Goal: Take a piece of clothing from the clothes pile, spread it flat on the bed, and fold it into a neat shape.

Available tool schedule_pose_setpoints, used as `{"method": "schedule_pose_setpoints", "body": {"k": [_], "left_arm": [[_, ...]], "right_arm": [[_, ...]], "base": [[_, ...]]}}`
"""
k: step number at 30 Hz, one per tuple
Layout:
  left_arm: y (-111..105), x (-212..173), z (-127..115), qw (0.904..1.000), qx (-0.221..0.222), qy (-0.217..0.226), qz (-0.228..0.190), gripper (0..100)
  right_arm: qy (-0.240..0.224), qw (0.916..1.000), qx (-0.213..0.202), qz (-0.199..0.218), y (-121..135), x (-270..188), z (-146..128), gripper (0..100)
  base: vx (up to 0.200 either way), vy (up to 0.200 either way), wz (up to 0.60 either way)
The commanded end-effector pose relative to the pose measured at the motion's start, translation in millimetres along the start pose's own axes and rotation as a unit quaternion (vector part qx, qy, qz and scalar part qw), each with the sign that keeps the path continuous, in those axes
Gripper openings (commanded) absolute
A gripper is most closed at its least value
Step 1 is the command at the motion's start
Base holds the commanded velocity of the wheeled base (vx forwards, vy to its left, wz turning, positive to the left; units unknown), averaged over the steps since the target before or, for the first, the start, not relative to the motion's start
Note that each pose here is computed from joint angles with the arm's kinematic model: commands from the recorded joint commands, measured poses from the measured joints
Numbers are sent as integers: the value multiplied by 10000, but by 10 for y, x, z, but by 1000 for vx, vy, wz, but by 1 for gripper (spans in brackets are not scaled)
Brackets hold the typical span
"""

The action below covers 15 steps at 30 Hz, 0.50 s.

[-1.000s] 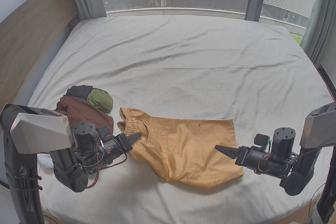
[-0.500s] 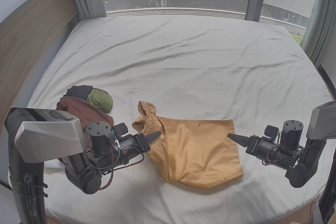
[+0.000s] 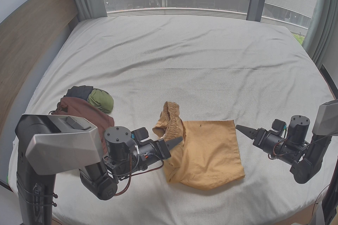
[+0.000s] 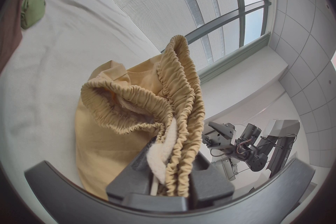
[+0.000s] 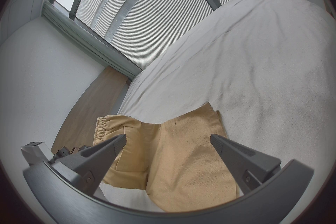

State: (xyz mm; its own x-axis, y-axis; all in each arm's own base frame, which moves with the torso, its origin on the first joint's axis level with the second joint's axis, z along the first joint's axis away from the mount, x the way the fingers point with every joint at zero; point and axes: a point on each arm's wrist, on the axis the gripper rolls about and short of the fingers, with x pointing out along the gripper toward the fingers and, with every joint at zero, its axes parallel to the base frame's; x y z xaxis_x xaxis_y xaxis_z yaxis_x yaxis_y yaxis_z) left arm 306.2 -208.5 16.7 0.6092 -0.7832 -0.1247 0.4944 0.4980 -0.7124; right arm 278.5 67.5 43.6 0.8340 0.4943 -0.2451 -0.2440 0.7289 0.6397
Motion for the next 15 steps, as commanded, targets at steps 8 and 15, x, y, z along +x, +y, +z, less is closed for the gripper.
{"method": "schedule_pose_setpoints", "body": {"k": [8,15], "left_arm": [[-99,235,-163,9994,-44,209,-261,0],[-188,346,-219,9987,-45,361,-345,0]], "right_arm": [[-211,9998,1,-67,-64,1,105,100],[-269,9996,12,-89,-86,5,134,100]], "base": [[0,0,0],[0,0,0]]}}
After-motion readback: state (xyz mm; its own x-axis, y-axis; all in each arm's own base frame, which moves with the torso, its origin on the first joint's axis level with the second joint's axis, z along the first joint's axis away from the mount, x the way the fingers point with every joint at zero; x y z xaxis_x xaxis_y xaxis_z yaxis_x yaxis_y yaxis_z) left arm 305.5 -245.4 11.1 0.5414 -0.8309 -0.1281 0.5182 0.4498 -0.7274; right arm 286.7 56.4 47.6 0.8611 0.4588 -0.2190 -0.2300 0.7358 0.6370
